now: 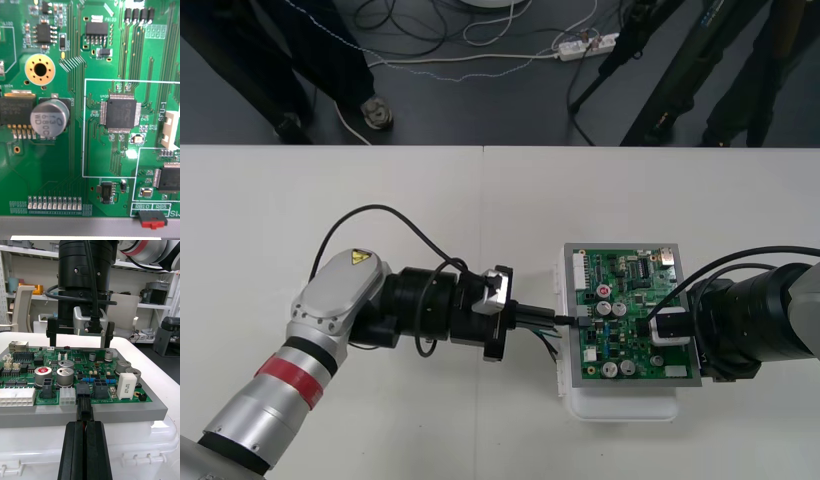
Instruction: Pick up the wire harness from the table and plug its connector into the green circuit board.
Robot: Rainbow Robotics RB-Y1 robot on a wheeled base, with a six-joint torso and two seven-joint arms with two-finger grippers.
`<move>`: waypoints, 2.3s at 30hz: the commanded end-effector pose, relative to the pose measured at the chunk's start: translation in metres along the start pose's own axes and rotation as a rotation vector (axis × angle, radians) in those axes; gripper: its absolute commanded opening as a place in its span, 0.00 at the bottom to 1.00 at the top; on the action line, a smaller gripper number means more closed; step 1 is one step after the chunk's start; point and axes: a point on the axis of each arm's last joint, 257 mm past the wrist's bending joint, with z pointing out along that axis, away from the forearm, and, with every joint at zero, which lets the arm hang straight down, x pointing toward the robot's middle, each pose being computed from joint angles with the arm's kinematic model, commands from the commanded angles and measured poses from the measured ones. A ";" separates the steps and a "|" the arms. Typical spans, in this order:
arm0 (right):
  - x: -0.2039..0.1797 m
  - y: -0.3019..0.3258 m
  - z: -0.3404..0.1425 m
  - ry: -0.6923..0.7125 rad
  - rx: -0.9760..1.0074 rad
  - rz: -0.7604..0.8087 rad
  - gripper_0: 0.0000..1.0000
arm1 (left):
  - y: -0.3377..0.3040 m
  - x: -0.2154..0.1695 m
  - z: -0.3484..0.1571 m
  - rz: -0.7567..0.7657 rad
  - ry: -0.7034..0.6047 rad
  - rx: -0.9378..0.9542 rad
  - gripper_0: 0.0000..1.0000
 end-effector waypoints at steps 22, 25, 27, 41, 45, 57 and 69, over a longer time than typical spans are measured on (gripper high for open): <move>-0.017 -0.008 -0.002 -0.030 0.022 0.003 1.00 | -0.005 -0.003 0.011 -0.067 0.008 0.014 0.00; -0.017 -0.008 -0.002 -0.030 0.022 0.003 1.00 | -0.004 -0.004 0.012 -0.061 0.008 0.015 0.00; -0.018 -0.008 -0.002 -0.032 0.020 0.004 1.00 | -0.003 -0.005 0.012 -0.059 0.007 0.012 0.00; -0.018 -0.008 -0.002 -0.032 0.022 0.001 1.00 | 0.002 -0.010 0.014 -0.055 -0.014 -0.006 0.00; -0.017 -0.008 -0.002 -0.030 0.020 0.003 1.00 | 0.002 -0.010 0.014 -0.050 -0.014 -0.006 0.00; -0.017 -0.008 -0.002 -0.030 0.020 0.008 1.00 | -0.006 -0.015 0.017 -0.042 -0.030 0.027 0.00; -0.017 -0.008 -0.002 -0.030 0.020 0.003 1.00 | -0.010 -0.019 0.021 -0.022 -0.042 0.039 0.00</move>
